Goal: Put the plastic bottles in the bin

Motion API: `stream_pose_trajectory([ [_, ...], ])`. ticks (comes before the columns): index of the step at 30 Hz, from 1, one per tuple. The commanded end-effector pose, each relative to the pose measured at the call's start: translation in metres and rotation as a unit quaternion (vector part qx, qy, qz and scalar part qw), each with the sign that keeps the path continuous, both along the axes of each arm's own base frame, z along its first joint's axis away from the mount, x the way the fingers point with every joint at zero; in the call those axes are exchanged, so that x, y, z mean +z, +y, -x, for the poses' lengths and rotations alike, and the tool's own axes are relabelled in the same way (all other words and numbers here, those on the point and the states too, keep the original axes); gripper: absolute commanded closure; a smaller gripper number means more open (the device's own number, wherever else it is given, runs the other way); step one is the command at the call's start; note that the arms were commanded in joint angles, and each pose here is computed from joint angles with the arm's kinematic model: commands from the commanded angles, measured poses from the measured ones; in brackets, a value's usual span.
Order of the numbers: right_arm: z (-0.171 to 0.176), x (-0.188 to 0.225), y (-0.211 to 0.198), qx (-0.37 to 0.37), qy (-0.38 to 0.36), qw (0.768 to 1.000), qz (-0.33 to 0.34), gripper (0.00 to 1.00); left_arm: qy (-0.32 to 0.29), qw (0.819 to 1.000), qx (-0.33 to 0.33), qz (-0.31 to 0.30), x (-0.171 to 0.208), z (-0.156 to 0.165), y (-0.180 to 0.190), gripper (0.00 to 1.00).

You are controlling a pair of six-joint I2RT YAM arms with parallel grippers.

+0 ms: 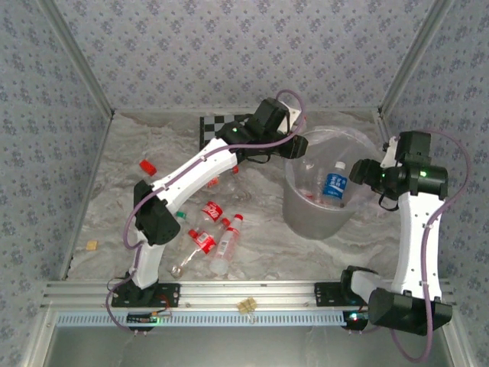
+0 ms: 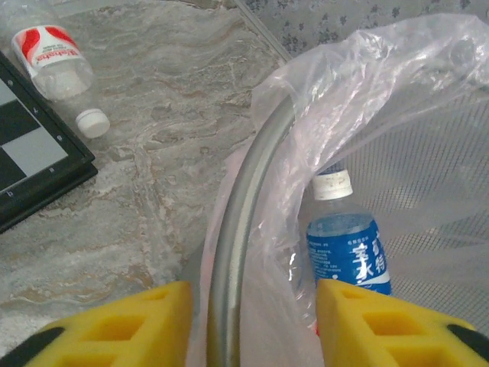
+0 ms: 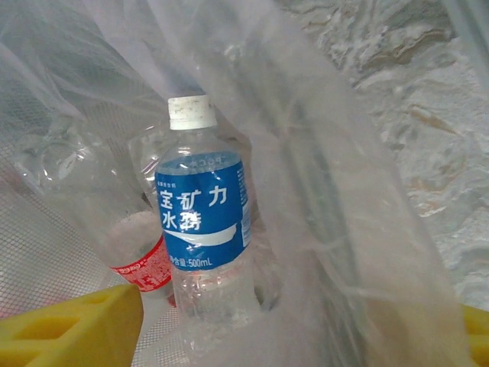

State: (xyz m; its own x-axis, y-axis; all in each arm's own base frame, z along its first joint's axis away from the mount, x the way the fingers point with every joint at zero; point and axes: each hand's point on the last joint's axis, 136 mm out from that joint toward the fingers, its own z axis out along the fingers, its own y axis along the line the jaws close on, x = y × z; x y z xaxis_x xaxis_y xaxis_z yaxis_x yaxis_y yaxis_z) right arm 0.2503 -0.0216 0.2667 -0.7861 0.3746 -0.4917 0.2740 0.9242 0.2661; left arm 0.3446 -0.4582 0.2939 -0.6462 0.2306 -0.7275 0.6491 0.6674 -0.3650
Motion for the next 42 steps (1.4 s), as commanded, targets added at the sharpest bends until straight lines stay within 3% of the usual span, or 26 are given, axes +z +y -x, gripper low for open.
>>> stream_pose_trajectory([
  [1, -0.013, 0.005, 0.009, 0.017, -0.026, 0.999, -0.027, 0.30, -0.045, 0.999, -0.013, 0.008, 0.036, 0.008, 0.009, 0.33],
  [3, -0.018, 0.003, 0.015, 0.026, -0.028, 0.999, -0.036, 0.33, -0.058, 0.998, -0.017, 0.010, 0.046, 0.011, 0.013, 0.17],
  [6, -0.024, 0.001, 0.024, 0.037, -0.031, 0.998, -0.040, 0.37, -0.069, 0.998, -0.015, 0.004, 0.058, 0.016, 0.024, 0.02],
  [12, -0.032, 0.003, 0.037, 0.060, -0.034, 0.997, -0.045, 0.38, -0.127, 0.991, 0.028, -0.012, 0.104, 0.020, 0.082, 0.00],
  [15, -0.037, -0.001, 0.042, 0.070, -0.030, 0.996, -0.045, 0.38, -0.140, 0.987, 0.071, -0.046, 0.110, 0.022, 0.125, 0.00],
  [20, -0.044, 0.002, 0.061, 0.094, -0.044, 0.992, -0.073, 0.39, -0.083, 0.968, 0.189, -0.145, 0.055, 0.026, 0.228, 0.00],
  [25, -0.050, 0.008, 0.080, 0.124, -0.050, 0.988, -0.081, 0.39, 0.008, 0.926, 0.344, -0.153, -0.009, 0.029, 0.351, 0.02],
  [27, -0.052, 0.011, 0.085, 0.130, -0.054, 0.987, -0.080, 0.38, 0.046, 0.908, 0.395, -0.134, -0.034, 0.034, 0.382, 0.06],
  [31, -0.056, 0.011, 0.086, 0.128, -0.056, 0.987, -0.079, 0.37, 0.125, 0.898, 0.400, -0.136, -0.087, 0.061, 0.388, 0.09],
  [36, -0.062, 0.010, 0.088, 0.134, -0.051, 0.987, -0.079, 0.35, 0.195, 0.869, 0.421, -0.173, -0.142, 0.092, 0.401, 0.07],
  [39, -0.062, 0.007, 0.089, 0.133, -0.048, 0.987, -0.077, 0.35, 0.219, 0.834, 0.454, -0.226, -0.166, 0.112, 0.419, 0.03],
  [42, -0.064, 0.003, 0.089, 0.133, -0.041, 0.987, -0.075, 0.34, 0.229, 0.814, 0.475, -0.244, -0.181, 0.128, 0.425, 0.02],
])
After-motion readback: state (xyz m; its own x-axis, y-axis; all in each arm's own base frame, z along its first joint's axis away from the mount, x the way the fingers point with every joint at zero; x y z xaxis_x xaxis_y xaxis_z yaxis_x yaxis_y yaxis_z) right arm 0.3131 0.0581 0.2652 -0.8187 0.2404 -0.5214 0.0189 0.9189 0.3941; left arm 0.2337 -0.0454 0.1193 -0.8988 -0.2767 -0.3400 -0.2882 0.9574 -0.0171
